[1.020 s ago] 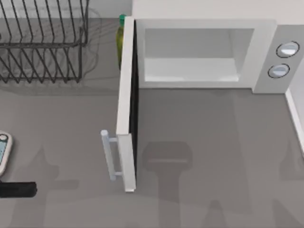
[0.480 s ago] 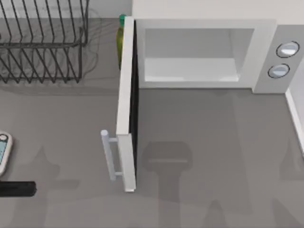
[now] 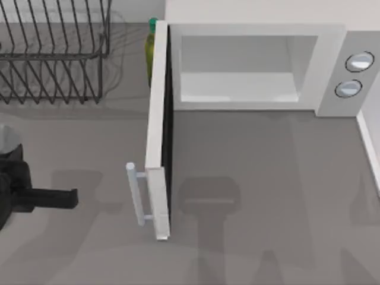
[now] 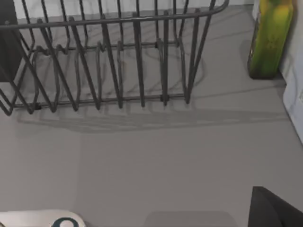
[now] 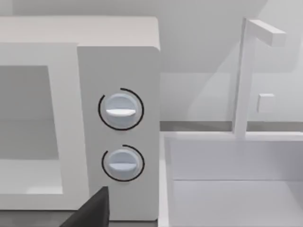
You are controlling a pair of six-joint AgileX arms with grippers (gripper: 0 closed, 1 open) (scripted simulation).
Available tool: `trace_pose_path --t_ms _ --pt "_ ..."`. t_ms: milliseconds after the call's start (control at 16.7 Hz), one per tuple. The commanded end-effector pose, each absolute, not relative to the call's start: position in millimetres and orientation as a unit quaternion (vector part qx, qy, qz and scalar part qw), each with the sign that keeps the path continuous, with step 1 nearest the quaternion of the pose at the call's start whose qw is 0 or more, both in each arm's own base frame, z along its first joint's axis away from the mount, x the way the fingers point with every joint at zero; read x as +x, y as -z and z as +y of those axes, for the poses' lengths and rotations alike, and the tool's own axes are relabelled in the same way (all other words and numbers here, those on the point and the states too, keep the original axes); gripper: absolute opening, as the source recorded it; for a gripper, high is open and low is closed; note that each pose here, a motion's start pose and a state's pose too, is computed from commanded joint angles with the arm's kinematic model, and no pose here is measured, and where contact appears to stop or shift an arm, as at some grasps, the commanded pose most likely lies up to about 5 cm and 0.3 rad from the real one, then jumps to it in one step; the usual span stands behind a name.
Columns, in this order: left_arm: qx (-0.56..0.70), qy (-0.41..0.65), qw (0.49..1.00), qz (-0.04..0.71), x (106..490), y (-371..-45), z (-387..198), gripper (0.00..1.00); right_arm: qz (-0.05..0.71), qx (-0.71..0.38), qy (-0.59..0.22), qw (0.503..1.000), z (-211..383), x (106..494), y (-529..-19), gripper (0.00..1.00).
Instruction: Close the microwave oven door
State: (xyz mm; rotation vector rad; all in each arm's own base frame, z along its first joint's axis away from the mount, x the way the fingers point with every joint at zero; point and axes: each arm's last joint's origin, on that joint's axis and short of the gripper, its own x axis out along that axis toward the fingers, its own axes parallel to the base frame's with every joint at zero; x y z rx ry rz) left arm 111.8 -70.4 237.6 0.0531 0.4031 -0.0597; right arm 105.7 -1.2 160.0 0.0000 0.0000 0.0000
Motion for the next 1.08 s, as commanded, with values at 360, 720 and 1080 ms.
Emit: trace_pose_path --t_ms 360,720,1080 --pt "0.019 0.016 0.936 0.350 171 -244 -104 0.00 0.000 0.000 0.000 1.000 -1 106 -160 1.00" --pt "0.004 0.009 0.924 0.383 187 -244 -110 0.00 0.000 0.000 0.000 1.000 -1 106 -160 1.00" --pt "0.008 0.010 0.923 0.386 189 -226 -113 0.00 0.000 0.000 0.000 1.000 -1 106 -160 1.00"
